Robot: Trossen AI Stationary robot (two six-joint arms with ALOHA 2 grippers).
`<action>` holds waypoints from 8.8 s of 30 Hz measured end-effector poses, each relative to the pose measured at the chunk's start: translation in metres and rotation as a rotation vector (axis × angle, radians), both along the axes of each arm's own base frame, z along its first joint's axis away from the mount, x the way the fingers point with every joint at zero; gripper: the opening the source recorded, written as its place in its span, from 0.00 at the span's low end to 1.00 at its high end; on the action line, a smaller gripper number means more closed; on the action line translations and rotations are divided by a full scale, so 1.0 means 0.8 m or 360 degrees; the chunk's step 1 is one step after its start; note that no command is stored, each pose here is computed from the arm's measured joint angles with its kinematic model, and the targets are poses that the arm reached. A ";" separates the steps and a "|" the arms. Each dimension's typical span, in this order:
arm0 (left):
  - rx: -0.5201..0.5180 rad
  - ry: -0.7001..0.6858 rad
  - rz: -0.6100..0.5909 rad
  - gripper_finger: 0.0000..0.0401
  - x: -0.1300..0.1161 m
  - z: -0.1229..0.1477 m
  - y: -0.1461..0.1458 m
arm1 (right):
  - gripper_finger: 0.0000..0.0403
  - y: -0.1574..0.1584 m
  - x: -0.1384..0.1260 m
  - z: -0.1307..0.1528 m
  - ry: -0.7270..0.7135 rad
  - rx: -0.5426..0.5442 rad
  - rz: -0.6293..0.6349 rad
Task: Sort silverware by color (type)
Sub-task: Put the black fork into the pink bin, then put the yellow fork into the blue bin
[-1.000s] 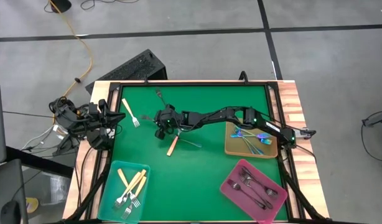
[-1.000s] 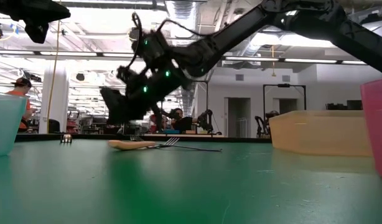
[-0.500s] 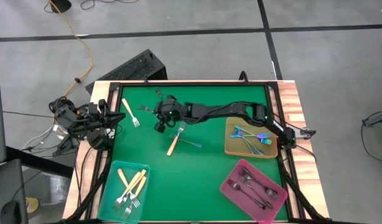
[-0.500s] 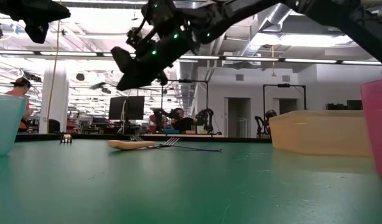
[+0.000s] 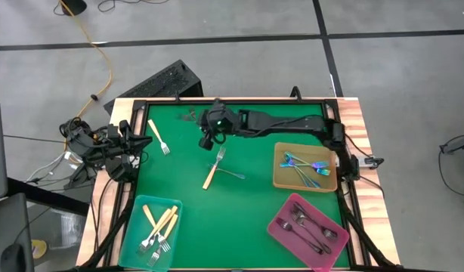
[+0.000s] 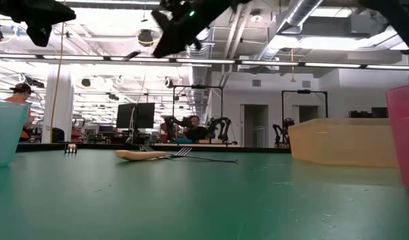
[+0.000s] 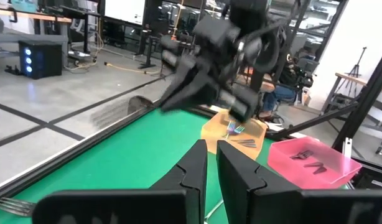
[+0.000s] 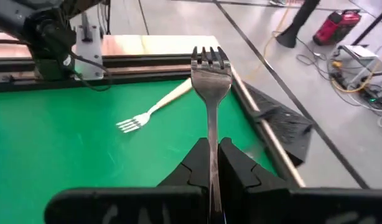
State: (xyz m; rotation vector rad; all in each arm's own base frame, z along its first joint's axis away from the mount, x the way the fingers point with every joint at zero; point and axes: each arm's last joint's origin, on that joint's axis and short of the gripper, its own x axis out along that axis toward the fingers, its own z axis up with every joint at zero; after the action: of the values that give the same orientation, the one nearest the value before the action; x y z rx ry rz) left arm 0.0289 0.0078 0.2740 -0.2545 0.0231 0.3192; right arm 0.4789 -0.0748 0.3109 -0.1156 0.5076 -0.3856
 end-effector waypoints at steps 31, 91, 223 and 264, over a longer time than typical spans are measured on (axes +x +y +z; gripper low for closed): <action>-0.0008 -0.0004 0.0004 0.06 0.000 0.000 0.000 | 0.09 0.073 -0.316 0.136 0.0336 -0.0064 -0.0520; -0.0003 -0.0006 0.0046 0.06 0.000 0.000 0.001 | 0.10 0.452 -0.449 -0.126 0.0222 0.0592 -0.0722; 0.0119 0.0066 0.0348 0.29 0.056 0.023 -0.039 | 0.45 0.136 -0.076 -0.013 -0.0034 0.0023 0.0271; -0.0670 0.1382 0.1270 0.34 0.131 0.078 0.126 | 0.45 0.138 -0.076 -0.014 -0.0002 0.0009 0.0367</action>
State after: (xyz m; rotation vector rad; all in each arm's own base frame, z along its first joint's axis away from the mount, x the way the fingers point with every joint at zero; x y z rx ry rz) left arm 0.1336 0.1090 0.3361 -0.5228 0.8700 1.2074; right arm 0.4177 0.0357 0.3000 -0.1670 0.4884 -0.1587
